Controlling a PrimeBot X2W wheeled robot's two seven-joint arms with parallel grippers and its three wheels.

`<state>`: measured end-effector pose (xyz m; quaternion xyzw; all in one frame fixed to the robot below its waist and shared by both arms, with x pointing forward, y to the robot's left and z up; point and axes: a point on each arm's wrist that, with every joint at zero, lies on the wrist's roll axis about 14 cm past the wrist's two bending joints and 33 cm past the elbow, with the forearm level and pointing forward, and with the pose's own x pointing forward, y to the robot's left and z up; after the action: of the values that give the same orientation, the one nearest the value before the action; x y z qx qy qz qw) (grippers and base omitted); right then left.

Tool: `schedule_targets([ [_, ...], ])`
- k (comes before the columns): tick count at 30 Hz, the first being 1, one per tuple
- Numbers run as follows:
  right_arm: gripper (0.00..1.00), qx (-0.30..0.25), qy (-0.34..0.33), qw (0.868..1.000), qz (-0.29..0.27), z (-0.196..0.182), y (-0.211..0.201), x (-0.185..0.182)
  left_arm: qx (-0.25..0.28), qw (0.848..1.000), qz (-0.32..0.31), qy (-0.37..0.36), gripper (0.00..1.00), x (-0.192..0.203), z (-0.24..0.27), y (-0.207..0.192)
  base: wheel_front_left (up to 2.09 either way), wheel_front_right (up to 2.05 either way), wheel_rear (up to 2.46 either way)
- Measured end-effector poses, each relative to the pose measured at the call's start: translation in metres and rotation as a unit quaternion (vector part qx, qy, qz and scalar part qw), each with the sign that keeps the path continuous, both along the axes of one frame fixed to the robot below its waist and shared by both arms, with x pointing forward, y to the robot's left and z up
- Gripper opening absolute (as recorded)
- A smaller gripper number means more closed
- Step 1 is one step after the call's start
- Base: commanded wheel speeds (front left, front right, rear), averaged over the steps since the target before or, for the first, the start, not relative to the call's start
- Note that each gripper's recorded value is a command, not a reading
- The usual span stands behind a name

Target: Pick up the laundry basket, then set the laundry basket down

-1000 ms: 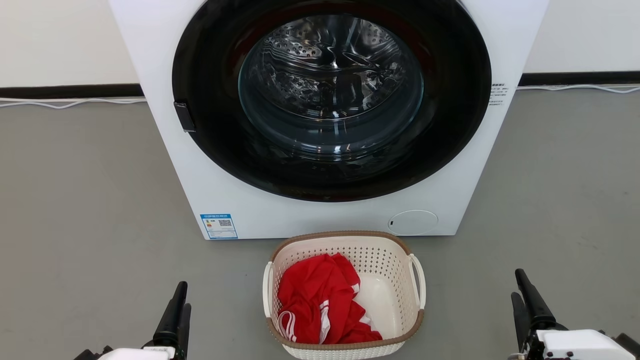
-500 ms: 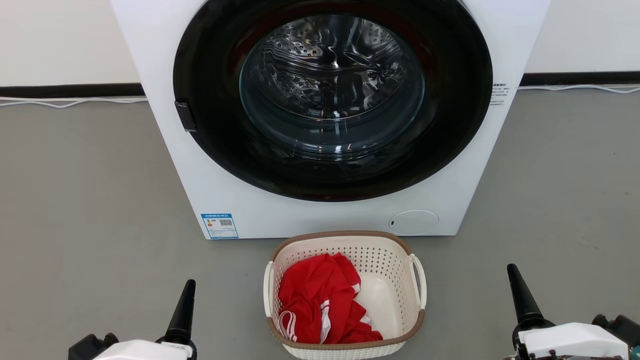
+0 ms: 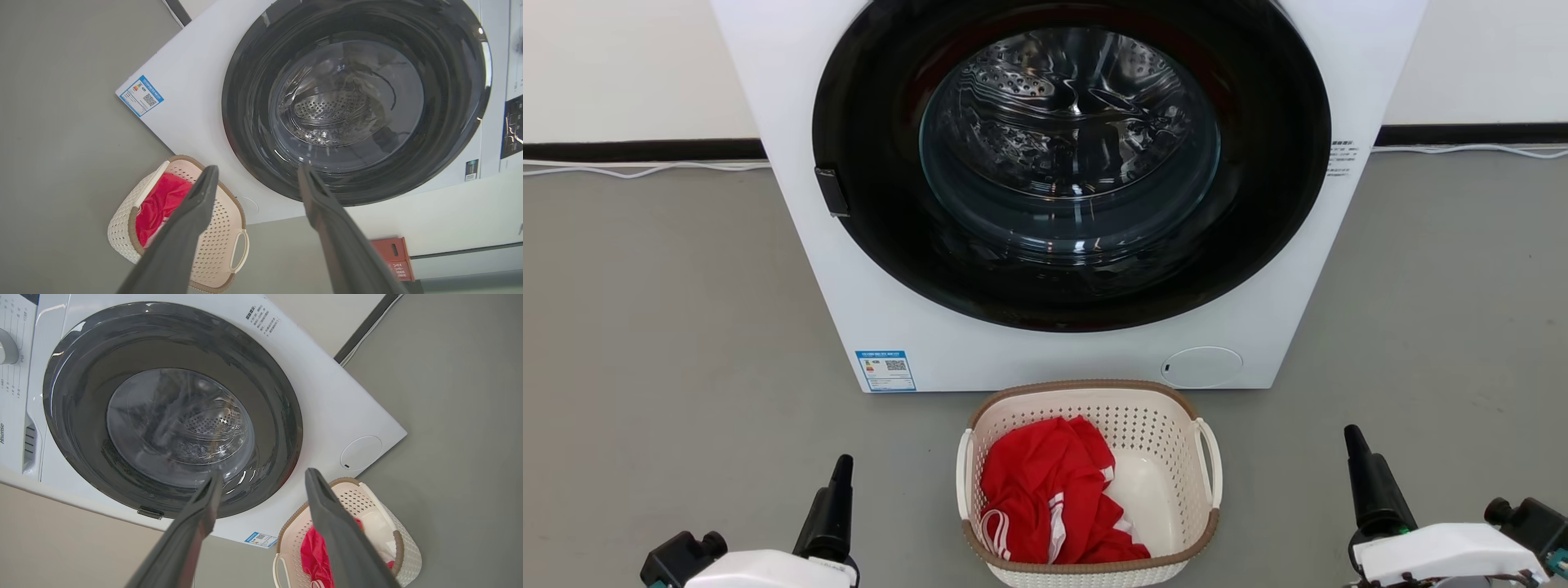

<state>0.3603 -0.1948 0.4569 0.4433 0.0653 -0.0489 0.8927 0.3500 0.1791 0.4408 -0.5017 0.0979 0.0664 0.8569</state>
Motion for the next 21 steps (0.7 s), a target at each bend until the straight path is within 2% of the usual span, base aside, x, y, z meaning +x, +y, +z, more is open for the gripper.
schedule_targets([
  [21,1.00,-0.130,-0.020,0.991,0.028,0.0094,0.0079,0.0039,0.109,0.994,-0.008,-0.015,1.00,0.0005,0.0096,0.0016,0.00,0.00,0.00],
])
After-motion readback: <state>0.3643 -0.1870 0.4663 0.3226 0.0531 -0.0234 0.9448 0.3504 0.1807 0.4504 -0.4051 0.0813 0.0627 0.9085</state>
